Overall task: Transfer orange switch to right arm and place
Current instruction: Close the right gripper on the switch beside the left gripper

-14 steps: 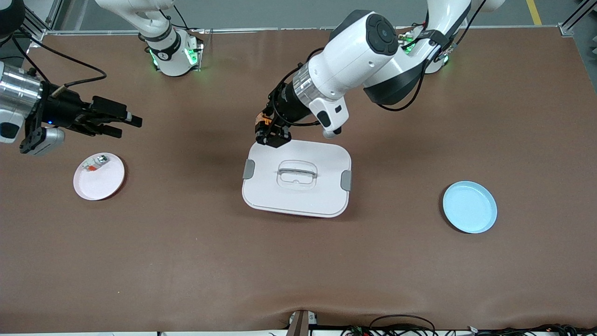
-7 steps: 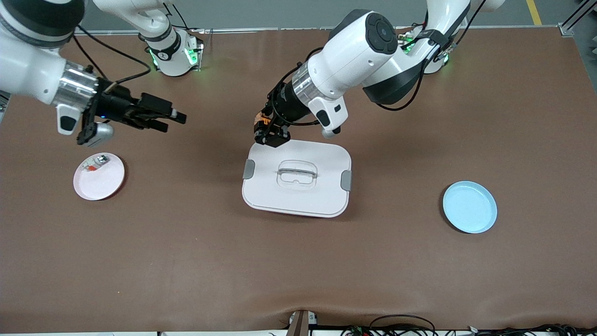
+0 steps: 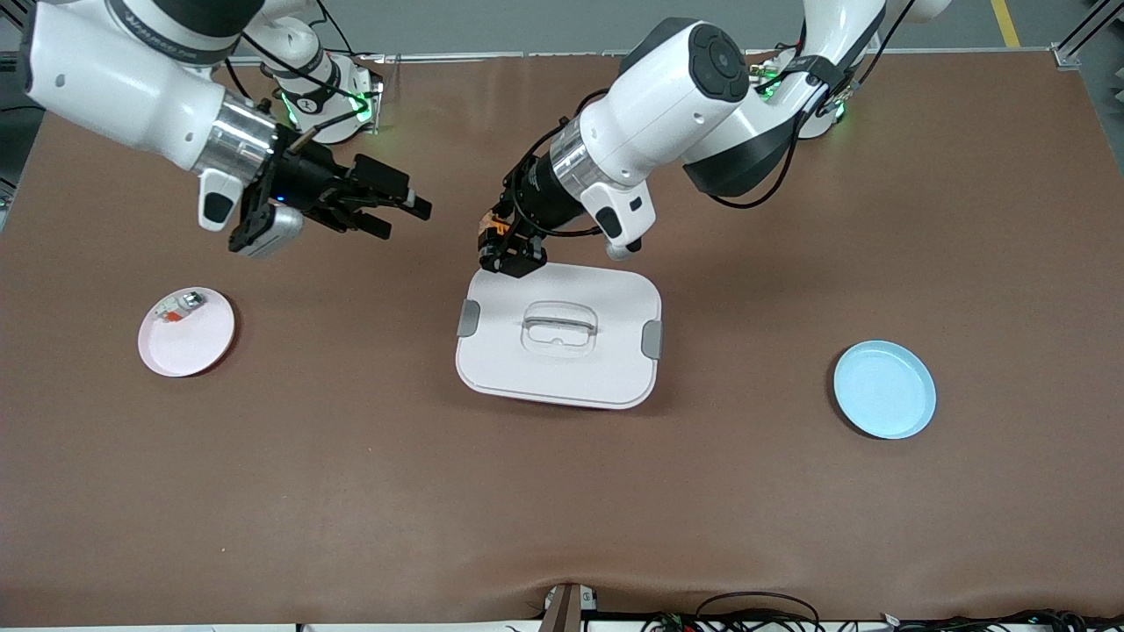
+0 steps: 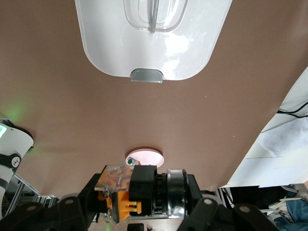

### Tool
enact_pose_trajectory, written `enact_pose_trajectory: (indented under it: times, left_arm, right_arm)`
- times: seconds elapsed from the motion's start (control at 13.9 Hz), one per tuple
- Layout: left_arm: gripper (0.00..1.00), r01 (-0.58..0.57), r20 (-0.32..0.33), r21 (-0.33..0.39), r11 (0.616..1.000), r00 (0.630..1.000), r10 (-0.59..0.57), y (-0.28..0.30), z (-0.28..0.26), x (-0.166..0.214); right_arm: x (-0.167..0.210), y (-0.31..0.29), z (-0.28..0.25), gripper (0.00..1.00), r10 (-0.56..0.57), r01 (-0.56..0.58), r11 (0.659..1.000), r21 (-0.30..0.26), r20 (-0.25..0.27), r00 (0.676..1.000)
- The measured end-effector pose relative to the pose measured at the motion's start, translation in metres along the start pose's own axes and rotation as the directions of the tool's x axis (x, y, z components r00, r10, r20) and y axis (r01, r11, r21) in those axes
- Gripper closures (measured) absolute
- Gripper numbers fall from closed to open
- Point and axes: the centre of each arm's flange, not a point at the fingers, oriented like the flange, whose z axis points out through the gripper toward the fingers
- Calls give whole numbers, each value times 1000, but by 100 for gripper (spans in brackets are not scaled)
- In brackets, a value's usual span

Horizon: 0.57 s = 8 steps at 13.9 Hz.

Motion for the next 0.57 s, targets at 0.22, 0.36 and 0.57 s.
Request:
enact_pose_trajectory:
  times: [0.22, 0.36, 0.57]
  left_arm:
    - [28, 0, 0, 0, 1000, 1000, 0, 0, 0, 0]
    - [28, 0, 0, 0, 1000, 1000, 0, 0, 0, 0]
    - [28, -6, 6, -2, 1000, 1000, 6, -3, 2, -4]
  right_arm:
    - [-4, -12, 25, 0, -16, 16, 1000, -2, -2, 1000]
    - [-2, -16, 38, 0, -21, 21, 1000, -1, -10, 1000]
    - [0, -23, 55, 0, -16, 17, 1000, 18, -34, 999]
